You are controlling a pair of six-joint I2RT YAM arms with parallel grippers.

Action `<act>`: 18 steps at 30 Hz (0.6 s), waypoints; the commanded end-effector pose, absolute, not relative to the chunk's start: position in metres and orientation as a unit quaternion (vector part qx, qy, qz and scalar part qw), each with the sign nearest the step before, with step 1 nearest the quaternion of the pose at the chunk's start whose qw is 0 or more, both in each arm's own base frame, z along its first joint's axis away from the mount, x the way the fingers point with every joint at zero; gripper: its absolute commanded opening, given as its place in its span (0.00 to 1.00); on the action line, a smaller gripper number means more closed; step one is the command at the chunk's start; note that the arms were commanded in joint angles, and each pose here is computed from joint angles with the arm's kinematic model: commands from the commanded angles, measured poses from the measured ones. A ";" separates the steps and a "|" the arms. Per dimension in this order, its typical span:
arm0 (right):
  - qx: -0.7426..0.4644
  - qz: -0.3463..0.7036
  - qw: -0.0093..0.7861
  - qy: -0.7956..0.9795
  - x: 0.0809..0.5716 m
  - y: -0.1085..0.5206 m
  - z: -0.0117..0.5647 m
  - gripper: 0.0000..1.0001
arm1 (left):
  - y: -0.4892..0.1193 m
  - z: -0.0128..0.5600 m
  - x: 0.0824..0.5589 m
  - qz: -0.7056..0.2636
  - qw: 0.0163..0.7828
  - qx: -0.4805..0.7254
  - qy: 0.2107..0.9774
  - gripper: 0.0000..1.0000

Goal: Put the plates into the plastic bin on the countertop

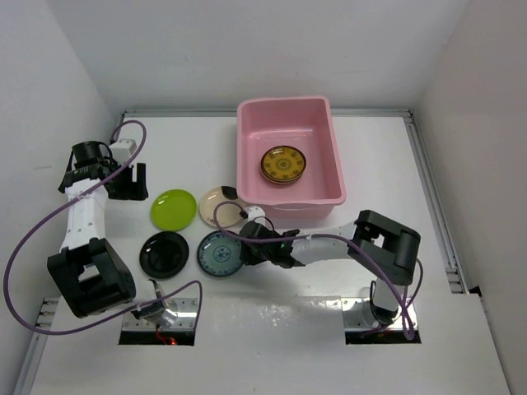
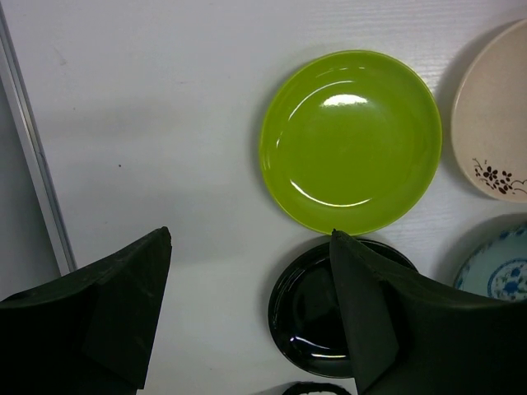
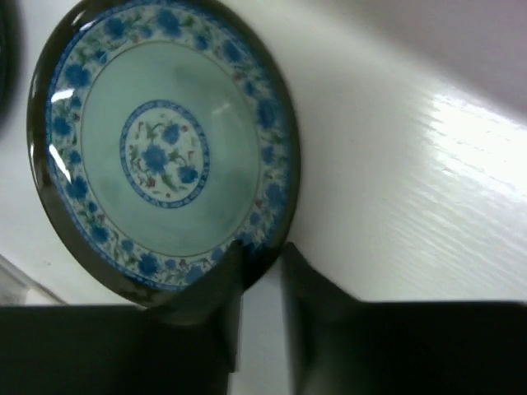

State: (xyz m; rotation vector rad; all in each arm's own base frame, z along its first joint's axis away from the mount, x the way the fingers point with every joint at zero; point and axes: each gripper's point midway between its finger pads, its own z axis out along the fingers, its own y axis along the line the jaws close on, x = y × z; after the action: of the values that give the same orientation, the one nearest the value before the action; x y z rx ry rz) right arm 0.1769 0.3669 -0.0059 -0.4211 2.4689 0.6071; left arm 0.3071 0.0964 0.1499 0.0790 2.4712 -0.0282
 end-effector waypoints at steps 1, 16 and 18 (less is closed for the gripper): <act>-0.155 0.205 0.278 0.925 0.179 0.367 -0.006 0.13 | 0.097 0.157 0.304 -0.008 0.337 0.033 0.941 0.80; -0.232 0.279 0.371 0.855 0.209 0.398 0.133 0.00 | 0.093 0.148 0.310 -0.029 0.330 0.056 0.942 0.80; -0.234 0.324 0.349 0.847 0.206 0.405 0.155 0.00 | 0.089 0.152 0.317 -0.036 0.336 0.065 0.939 0.80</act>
State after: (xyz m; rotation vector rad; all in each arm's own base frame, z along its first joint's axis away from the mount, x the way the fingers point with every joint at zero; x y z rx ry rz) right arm 0.1936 0.3879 0.0878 -0.5783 2.3227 0.6775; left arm 0.3062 0.0925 0.1445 0.1168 2.4863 -0.0616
